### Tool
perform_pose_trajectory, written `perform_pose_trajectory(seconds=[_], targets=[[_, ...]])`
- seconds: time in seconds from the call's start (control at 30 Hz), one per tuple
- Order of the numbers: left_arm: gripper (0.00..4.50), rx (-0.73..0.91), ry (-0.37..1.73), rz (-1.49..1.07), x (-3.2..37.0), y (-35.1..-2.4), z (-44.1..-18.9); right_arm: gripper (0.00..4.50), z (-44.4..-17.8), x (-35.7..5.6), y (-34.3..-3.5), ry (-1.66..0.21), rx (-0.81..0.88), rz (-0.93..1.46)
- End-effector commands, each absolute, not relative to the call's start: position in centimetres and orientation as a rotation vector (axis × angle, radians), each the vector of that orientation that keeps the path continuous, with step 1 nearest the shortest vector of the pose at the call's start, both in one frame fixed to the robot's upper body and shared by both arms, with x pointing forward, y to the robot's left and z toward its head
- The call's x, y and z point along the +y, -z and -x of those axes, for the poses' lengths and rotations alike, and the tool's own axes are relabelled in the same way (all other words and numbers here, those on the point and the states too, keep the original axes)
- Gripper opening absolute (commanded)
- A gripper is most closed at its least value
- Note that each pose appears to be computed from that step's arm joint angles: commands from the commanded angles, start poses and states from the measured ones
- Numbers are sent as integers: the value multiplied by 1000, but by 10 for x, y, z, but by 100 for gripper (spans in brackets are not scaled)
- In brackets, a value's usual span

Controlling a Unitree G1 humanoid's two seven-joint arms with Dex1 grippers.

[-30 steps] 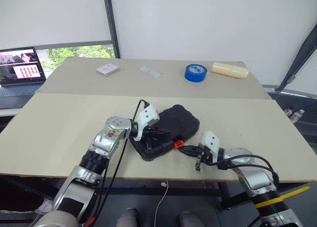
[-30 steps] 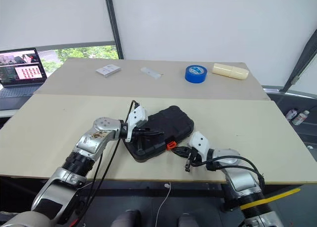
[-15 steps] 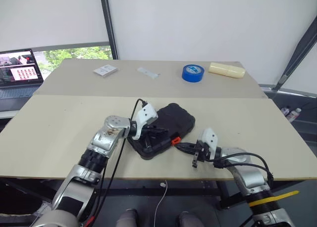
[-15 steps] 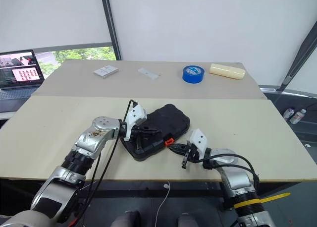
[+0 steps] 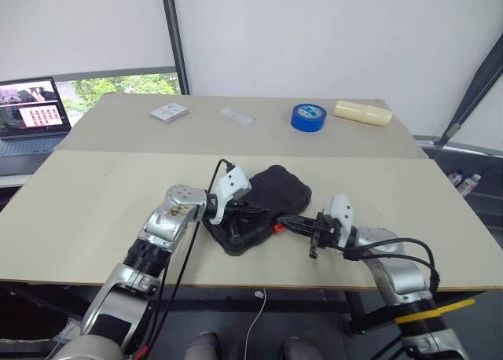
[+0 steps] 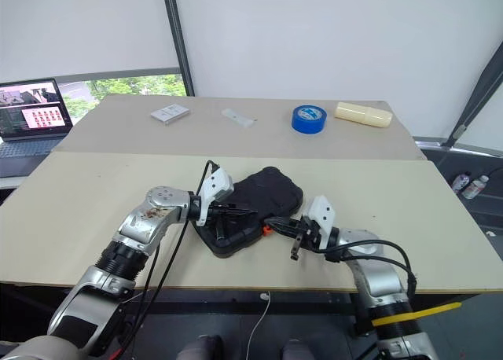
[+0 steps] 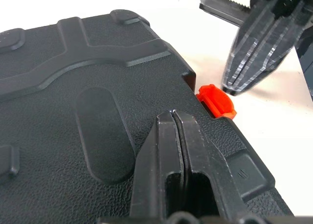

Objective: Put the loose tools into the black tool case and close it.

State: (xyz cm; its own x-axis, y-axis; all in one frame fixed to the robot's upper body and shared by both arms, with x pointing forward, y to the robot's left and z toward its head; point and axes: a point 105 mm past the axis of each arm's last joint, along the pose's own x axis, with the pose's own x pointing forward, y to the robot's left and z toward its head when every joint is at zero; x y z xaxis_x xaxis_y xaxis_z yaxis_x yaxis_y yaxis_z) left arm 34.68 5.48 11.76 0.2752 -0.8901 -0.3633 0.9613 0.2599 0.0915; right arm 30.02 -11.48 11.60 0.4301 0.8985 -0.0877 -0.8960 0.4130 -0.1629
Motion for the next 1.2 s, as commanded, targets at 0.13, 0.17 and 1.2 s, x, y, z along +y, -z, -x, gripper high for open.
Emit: perform_pose_trajectory(seconds=[0.13,0.17,1.2], targets=[[7,465,1217,-296,76,-67,-339,0,-290,-121,-101,-1124,104,190],[7,464,1220,-295,74,-67,-339,0,-293,-120,-96,-1112,124,203],[7,468,1240,-294,74,-64,-336,0,-315,-100,-125,-1111,-60,184]])
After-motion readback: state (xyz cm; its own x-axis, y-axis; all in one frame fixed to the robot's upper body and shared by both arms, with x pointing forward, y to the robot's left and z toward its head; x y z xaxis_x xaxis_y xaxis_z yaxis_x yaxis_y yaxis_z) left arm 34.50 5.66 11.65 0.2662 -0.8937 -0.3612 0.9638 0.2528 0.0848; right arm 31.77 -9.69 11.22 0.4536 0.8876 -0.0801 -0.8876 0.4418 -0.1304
